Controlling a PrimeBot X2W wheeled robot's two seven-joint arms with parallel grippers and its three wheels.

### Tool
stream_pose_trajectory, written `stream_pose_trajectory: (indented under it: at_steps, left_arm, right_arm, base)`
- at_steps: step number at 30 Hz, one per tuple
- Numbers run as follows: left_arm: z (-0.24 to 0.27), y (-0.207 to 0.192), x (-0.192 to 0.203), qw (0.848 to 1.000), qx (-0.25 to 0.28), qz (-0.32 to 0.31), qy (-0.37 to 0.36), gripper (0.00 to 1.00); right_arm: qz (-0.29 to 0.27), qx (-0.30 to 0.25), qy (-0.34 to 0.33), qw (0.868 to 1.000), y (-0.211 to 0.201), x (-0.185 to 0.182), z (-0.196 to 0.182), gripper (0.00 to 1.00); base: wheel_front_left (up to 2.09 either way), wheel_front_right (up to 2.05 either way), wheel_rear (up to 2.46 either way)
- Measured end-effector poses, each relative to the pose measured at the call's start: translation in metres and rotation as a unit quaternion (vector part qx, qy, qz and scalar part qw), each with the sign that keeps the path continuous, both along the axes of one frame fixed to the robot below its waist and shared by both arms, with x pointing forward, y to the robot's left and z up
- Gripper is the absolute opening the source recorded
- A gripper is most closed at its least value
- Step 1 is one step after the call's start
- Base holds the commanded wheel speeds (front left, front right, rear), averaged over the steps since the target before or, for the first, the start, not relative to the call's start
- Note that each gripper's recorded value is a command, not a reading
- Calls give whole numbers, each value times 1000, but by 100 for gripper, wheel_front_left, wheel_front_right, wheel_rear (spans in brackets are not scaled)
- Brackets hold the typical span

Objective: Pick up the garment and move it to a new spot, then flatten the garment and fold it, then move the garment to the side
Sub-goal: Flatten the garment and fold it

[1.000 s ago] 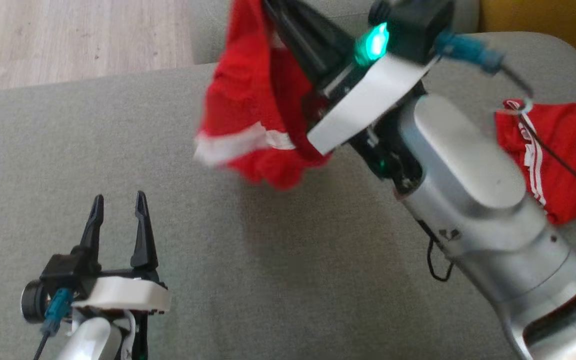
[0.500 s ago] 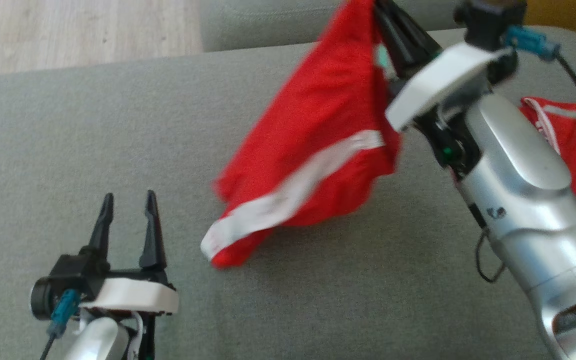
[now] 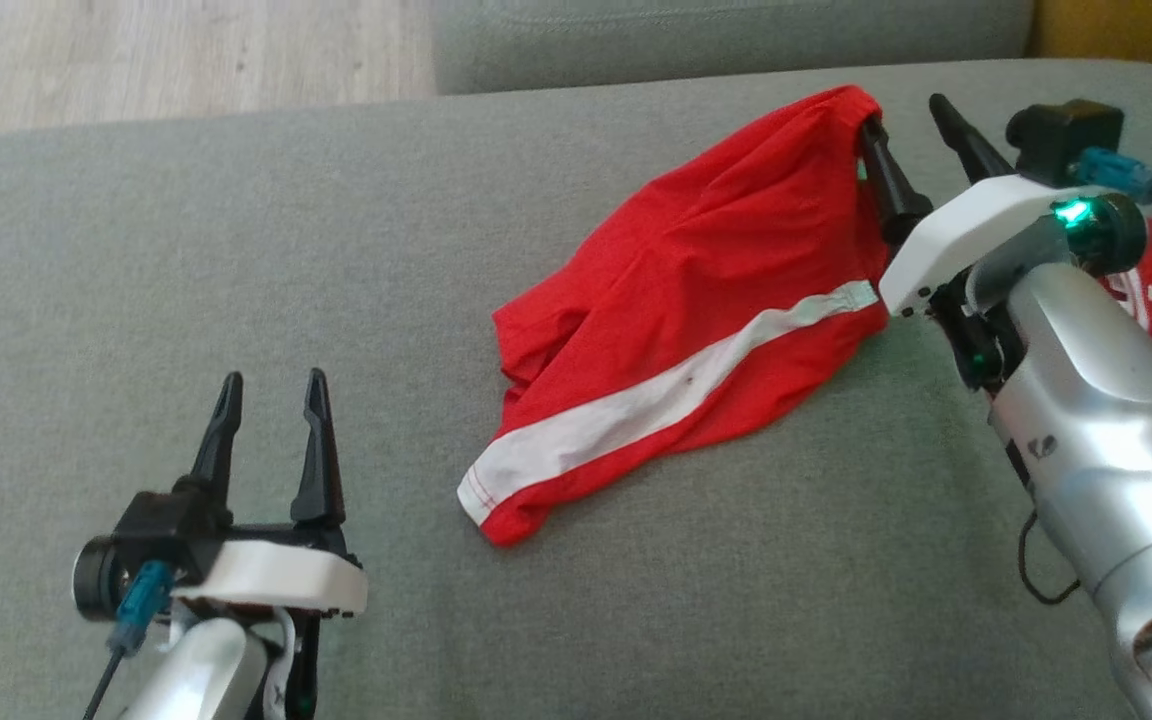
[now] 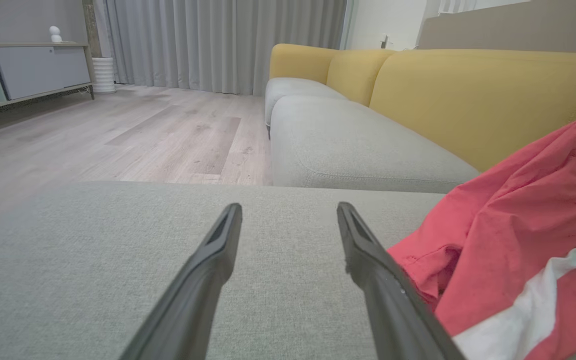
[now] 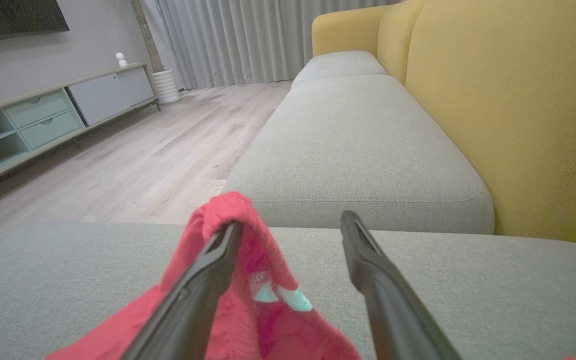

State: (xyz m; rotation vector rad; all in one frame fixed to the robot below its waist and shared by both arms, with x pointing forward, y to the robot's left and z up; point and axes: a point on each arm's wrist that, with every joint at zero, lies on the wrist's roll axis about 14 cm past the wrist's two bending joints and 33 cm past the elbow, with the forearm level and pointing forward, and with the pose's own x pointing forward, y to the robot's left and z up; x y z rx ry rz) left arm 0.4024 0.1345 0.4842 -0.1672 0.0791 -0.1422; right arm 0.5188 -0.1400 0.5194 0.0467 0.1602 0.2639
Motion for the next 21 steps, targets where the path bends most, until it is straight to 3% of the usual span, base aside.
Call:
stream_pose_trajectory:
  at_steps: [4,13,21]
  left_arm:
    - [6,-3,-1,1000,-1,-4,-10,100]
    - [2,-12,-16,1000,-5,-15,-3,100]
    - [13,-16,-18,1000,-6,-19,-19,100]
  right_arm:
    - [-6,10,1,1000,-7,-10,1,100]
    - [-79,28,54,995,-65,-90,-66,100]
    - [-89,24,-48,995,-68,-118,-31,100]
  base:
    - [0,0,0]
    - [0,0,0]
    - [0,0,0]
